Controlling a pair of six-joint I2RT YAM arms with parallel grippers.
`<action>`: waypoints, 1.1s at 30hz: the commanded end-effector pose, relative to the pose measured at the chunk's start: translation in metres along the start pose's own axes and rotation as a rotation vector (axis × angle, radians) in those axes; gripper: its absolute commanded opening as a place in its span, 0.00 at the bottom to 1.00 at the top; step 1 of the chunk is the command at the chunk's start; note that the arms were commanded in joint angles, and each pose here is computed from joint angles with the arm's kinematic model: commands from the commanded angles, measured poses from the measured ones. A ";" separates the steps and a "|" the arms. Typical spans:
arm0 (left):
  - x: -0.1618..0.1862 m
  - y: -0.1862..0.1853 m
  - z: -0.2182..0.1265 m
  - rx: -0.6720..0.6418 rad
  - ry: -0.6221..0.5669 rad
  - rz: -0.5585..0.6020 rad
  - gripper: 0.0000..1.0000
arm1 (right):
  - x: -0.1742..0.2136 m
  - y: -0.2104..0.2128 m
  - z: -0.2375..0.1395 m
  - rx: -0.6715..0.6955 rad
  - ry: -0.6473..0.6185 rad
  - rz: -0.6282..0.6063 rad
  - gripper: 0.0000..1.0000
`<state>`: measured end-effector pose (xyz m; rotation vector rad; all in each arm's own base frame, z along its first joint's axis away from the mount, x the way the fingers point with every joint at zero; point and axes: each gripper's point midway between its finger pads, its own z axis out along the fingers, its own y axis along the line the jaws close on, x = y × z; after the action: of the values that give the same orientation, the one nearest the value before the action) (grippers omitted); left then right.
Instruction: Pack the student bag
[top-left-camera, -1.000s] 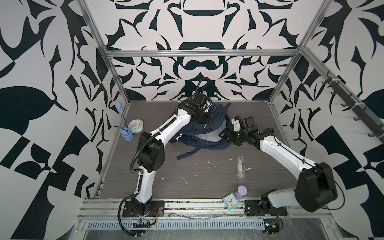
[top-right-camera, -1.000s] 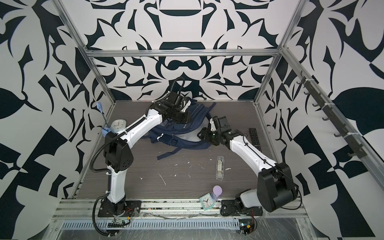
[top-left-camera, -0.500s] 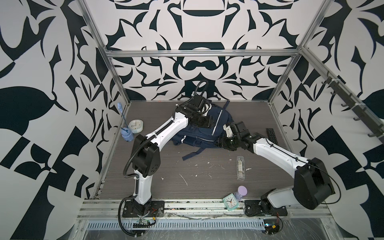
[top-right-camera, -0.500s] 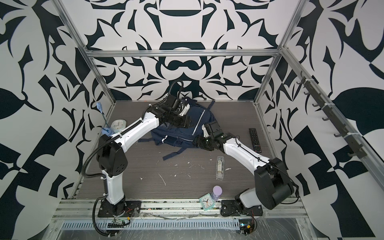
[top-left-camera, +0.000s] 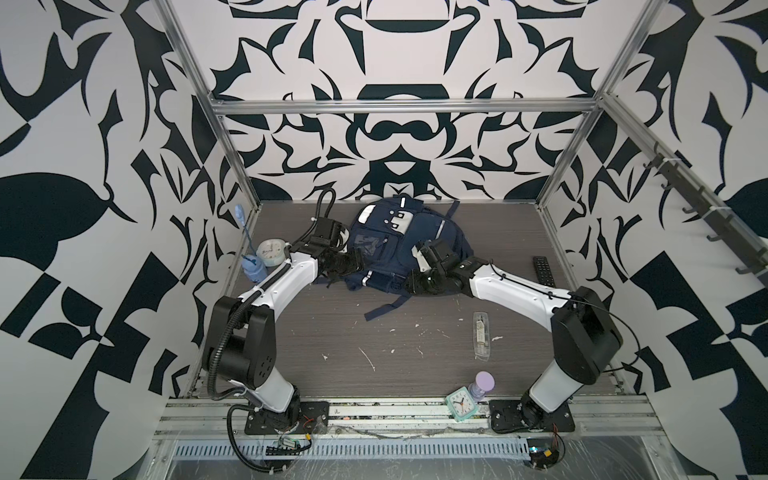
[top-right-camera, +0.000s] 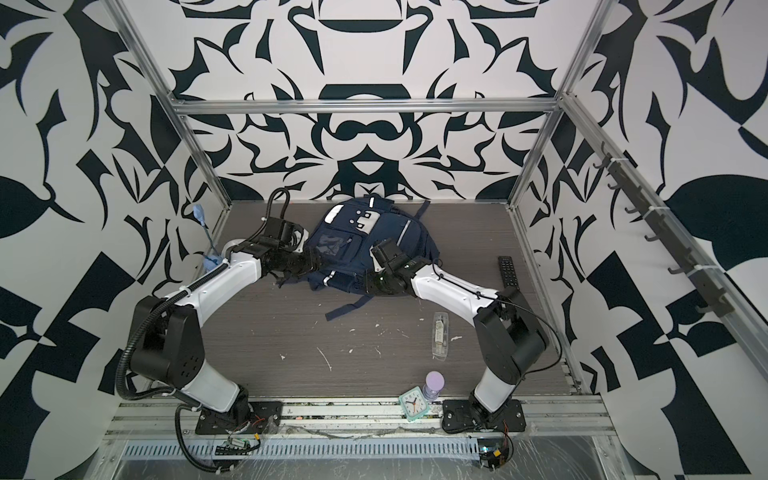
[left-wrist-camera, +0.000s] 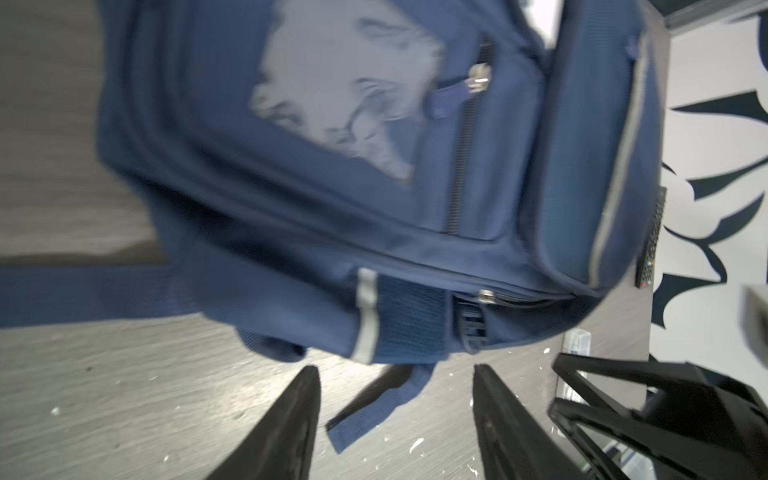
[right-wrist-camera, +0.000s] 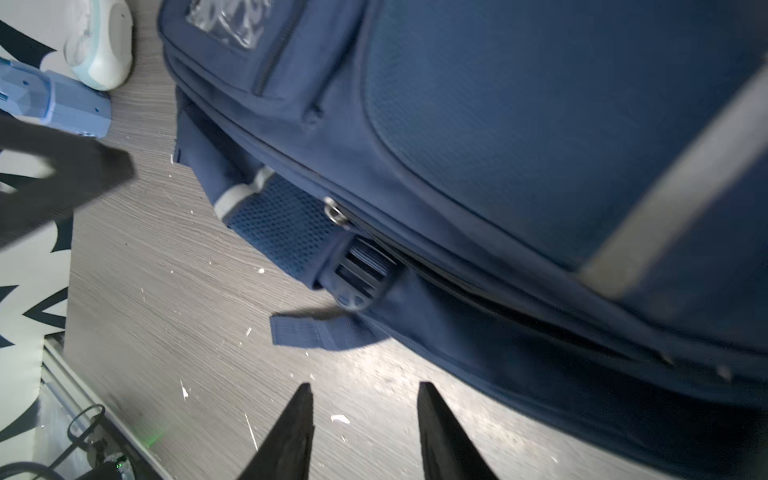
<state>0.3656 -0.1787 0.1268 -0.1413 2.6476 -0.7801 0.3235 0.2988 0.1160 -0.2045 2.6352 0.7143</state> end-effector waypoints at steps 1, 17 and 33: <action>-0.008 -0.001 -0.003 0.086 -0.027 -0.087 0.62 | -0.021 0.006 -0.001 0.032 -0.049 -0.039 0.38; 0.016 0.024 0.033 0.114 0.058 -0.217 0.62 | -0.034 0.015 0.045 0.065 -0.015 -0.054 0.37; 0.042 0.046 0.054 0.102 0.113 -0.261 0.60 | -0.049 0.012 0.073 0.071 -0.072 -0.063 0.36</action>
<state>0.3509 -0.1769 0.0549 -0.4240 2.7089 -1.0196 0.3691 0.3400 0.0635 -0.2391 2.6803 0.5890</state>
